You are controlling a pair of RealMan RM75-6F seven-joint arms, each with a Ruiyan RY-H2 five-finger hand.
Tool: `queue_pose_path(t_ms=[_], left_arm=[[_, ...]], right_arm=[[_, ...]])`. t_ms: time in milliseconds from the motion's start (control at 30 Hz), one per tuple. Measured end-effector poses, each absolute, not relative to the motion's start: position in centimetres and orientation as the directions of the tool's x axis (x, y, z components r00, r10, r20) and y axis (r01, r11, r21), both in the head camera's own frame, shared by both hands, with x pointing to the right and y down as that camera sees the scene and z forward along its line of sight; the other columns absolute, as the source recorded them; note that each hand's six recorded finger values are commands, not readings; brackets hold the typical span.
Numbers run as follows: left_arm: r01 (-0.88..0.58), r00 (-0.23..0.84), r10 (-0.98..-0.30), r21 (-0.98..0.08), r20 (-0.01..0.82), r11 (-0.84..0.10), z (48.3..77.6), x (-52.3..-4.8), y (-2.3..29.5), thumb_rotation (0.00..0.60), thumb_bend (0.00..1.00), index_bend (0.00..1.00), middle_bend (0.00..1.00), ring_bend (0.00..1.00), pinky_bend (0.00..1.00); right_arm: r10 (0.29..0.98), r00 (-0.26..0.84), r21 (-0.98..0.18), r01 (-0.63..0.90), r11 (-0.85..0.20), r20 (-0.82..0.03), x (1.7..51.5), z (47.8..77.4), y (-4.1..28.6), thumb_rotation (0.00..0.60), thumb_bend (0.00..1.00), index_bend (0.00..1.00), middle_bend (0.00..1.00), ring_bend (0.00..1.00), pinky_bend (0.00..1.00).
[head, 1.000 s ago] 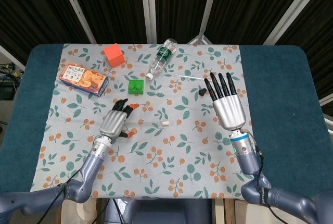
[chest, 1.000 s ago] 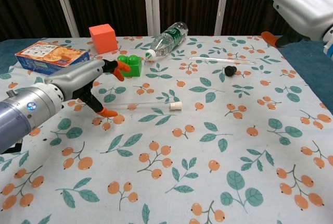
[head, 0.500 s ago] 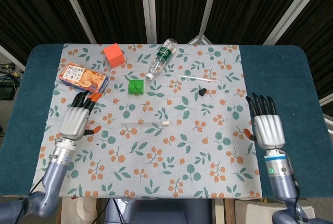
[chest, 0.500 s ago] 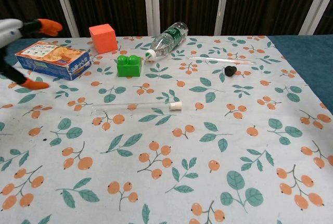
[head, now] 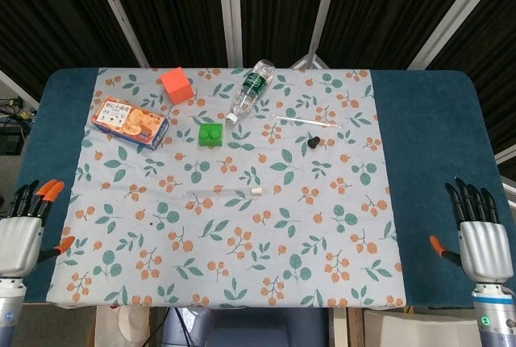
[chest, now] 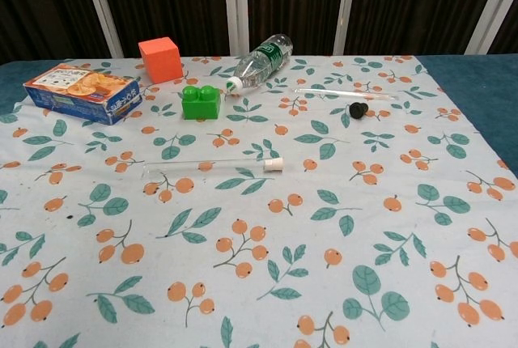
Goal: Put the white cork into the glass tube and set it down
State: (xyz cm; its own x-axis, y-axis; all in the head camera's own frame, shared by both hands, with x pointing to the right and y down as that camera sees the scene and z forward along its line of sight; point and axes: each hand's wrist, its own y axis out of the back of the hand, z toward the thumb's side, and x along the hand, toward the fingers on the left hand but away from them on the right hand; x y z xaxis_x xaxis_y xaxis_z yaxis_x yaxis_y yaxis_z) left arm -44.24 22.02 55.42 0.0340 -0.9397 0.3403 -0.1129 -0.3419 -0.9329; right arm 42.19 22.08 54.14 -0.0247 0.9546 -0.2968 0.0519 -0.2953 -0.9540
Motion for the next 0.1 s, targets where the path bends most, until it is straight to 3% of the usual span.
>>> queue_pose_path(t_ms=[100], left_arm=[[-0.111, 0.013, -0.946, -0.939, 0.325, -0.324, 54.4, -45.8, 22.9, 0.600, 0.10, 0.08, 0.08, 0.00, 0.00]], right_arm=[[0.962, -0.019, -0.961, 0.050, -0.273, -0.274, 42.7, 53.8, 22.6, 0.600, 0.24, 0.00, 0.00, 0.00, 0.00]])
